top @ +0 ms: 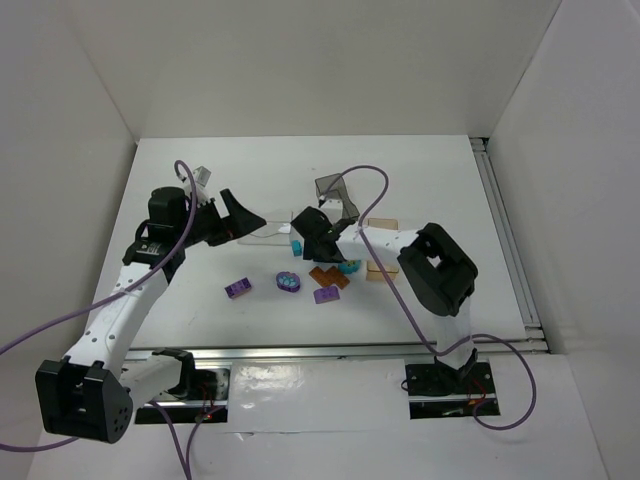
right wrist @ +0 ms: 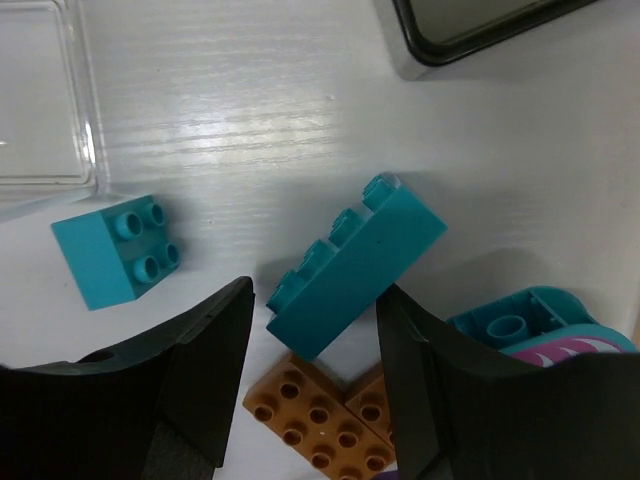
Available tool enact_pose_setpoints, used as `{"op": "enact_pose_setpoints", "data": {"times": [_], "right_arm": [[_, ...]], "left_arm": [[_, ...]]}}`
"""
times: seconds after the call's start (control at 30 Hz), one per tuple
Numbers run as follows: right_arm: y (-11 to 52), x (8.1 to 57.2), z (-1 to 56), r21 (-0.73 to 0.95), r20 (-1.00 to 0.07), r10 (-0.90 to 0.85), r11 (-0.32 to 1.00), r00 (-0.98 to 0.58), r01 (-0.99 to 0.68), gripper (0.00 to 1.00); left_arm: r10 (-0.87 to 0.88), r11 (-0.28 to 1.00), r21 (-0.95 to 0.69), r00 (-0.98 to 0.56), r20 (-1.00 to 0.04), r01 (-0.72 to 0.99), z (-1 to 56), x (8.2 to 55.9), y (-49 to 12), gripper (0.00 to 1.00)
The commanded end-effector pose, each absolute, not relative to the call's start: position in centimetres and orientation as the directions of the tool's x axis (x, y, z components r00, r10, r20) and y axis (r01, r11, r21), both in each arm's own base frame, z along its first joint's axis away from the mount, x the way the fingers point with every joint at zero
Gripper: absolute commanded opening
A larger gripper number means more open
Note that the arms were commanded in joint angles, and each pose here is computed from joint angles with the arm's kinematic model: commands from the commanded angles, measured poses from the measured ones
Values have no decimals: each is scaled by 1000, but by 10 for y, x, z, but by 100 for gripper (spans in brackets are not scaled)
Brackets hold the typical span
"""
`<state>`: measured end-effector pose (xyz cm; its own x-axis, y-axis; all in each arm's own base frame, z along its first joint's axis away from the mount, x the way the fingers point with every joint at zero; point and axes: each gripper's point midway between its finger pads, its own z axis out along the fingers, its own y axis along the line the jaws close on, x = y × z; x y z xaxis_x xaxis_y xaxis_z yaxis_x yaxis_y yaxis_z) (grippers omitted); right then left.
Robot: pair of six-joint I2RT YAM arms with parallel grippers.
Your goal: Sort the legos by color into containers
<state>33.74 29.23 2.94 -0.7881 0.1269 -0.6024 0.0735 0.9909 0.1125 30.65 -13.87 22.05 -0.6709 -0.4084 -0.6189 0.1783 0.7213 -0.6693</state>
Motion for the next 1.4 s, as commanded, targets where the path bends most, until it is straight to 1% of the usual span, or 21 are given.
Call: {"op": "enact_pose_setpoints", "data": {"times": [0.0, 0.07, 0.1, 0.13, 0.17, 0.23, 0.27, 0.4, 0.43, 0.57, 0.63, 0.7, 0.77, 0.83, 1.03, 1.1, 1.17, 1.2, 1.23, 1.27, 1.37], "right_arm": [[306, 354, 37, 164, -624, 174, 982, -761, 91, 59], [305, 353, 33, 157, -621, 170, 983, -765, 92, 49], [307, 355, 36, 164, -624, 174, 982, -762, 91, 41], [307, 355, 36, 164, -624, 174, 982, -761, 91, 30], [307, 354, 43, 169, -627, 177, 982, -759, 90, 24], [300, 355, 60, 161, -653, 167, 984, -739, 80, 17], [303, 353, 69, 159, -671, 155, 985, -725, 63, 11], [280, 340, 107, 147, -716, 146, 987, -683, 57, 4], [267, 335, 124, 157, -742, 165, 985, -650, 71, 4], [218, 327, 152, 161, -789, 212, 977, -576, 140, 4], [187, 334, 154, 168, -792, 252, 966, -556, 198, 4], [167, 334, 144, 173, -767, 273, 959, -580, 222, 4], [143, 344, 139, 167, -763, 303, 946, -571, 278, 4], [132, 349, 135, 177, -752, 319, 941, -577, 289, 4], [121, 364, 105, 156, -718, 321, 939, -617, 308, 9], [124, 373, 107, 172, -717, 332, 936, -613, 306, 13], [125, 376, 100, 152, -711, 316, 941, -629, 302, 21], [127, 381, 104, 158, -714, 319, 941, -623, 301, 33], [127, 380, 99, 150, -709, 315, 941, -630, 302, 49], [127, 379, 101, 133, -710, 305, 943, -634, 304, 55], [132, 374, 113, 120, -732, 285, 948, -619, 295, 57]], "left_arm": [[-394, 731, -646, -636, -664, 220, 236, 309, -138, 100], [-394, 731, -646, -636, -664, 220, 236, 309, -138, 100], [-394, 732, -647, -642, -658, 215, 234, 308, -138, 100], [-394, 732, -647, -642, -658, 214, 234, 308, -138, 100], [-396, 736, -644, -638, -660, 209, 234, 309, -137, 100], [-396, 736, -644, -638, -660, 209, 234, 309, -137, 100], [-396, 736, -644, -638, -660, 209, 234, 309, -137, 100], [-396, 737, -645, -644, -655, 203, 232, 308, -136, 100], [-396, 737, -645, -644, -655, 203, 232, 308, -136, 100], [-396, 736, -644, -638, -660, 209, 236, 309, -137, 100], [-390, 740, -638, -636, -666, 215, 236, 309, -136, 100], [-389, 740, -639, -643, -660, 208, 233, 310, -136, 100], [-387, 742, -641, -655, -649, 196, 228, 310, -136, 100], [-387, 742, -641, -655, -649, 196, 228, 310, -136, 100], [-388, 748, -641, -669, -634, 173, 220, 312, -135, 100], [-385, 744, -644, -673, -632, 178, 221, 311, -136, 100], [-385, 745, -645, -678, -626, 173, 218, 312, -137, 100], [-378, 748, -639, -677, -632, 179, 218, 312, -136, 100], [-378, 748, -639, -677, -632, 179, 218, 312, -136, 100], [-377, 749, -640, -683, -626, 173, 216, 311, -136, 100], [-377, 749, -640, -683, -626, 173, 219, 311, -136, 100]]}}
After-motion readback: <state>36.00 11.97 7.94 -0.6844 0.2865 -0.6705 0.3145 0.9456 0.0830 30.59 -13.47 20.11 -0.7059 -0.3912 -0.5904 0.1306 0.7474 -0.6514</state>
